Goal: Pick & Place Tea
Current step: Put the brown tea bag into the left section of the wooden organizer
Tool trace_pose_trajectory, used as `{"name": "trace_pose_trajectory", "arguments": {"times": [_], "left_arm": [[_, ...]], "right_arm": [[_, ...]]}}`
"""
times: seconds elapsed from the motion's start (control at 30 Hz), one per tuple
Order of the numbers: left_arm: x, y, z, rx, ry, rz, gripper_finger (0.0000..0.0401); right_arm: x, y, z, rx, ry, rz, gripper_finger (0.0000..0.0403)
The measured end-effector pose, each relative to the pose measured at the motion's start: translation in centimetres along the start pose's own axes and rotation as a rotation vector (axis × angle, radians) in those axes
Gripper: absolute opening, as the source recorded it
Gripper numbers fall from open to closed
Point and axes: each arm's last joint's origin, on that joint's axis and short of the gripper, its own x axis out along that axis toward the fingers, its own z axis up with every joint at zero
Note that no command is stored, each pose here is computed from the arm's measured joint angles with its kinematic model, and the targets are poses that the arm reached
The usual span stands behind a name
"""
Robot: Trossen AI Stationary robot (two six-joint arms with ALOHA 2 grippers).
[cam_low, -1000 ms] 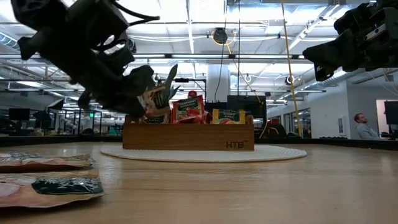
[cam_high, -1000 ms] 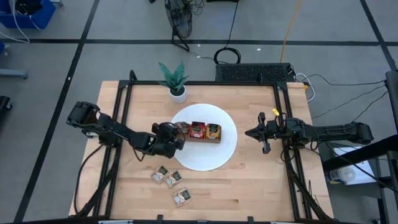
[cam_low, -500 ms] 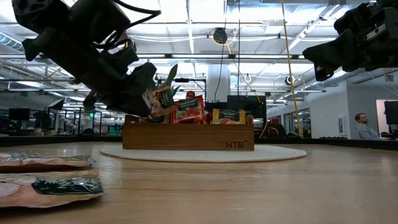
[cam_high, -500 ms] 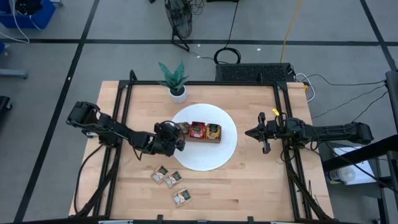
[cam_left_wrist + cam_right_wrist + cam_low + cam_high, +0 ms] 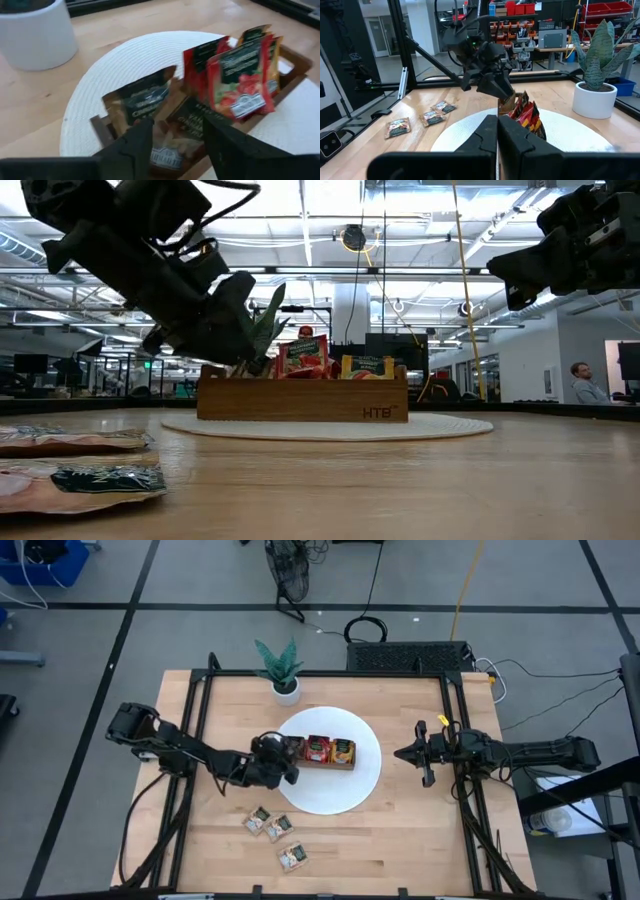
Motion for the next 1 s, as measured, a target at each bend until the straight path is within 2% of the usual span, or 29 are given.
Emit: {"name": "trace_pose_trajectory", "arguments": {"times": [0.3,0.47,0.57,0.7,0.8,0.87,1.0], "left_arm": [[-1.6,-0.2,2.2,0.078,-0.038,-0.083,0.0204],[-3.4,-0.1,4.2,0.292,-0.043,-0.226,0.0199],[-4.1,0.1,5.7,0.392,0.014,-0.276,0.0193],[-4.0,0.4,8.4,0.445,0.220,-0.281,0.0189],[-3.3,0.1,9.2,0.585,0.325,-0.269,0.0189],[-2.8,-0.3,9.4,0.690,0.350,-0.264,0.0189],[-1.4,-1.0,9.5,0.787,0.301,-0.286,0.0188]], "right_arm": [[0.0,0.0,0.0,0.000,0.000,0.000,0.0004],[0.0,0.0,0.0,0.000,0.000,0.000,0.0004],[0.0,0.0,0.0,0.000,0.000,0.000,0.0004],[0.0,0.0,0.0,0.000,0.002,0.000,0.0004],[0.0,0.0,0.0,0.000,0.002,0.000,0.0004],[0.0,0.0,0.0,0.000,0.002,0.000,0.0004],[0.0,0.0,0.0,0.000,0.002,0.000,0.0004]]}}
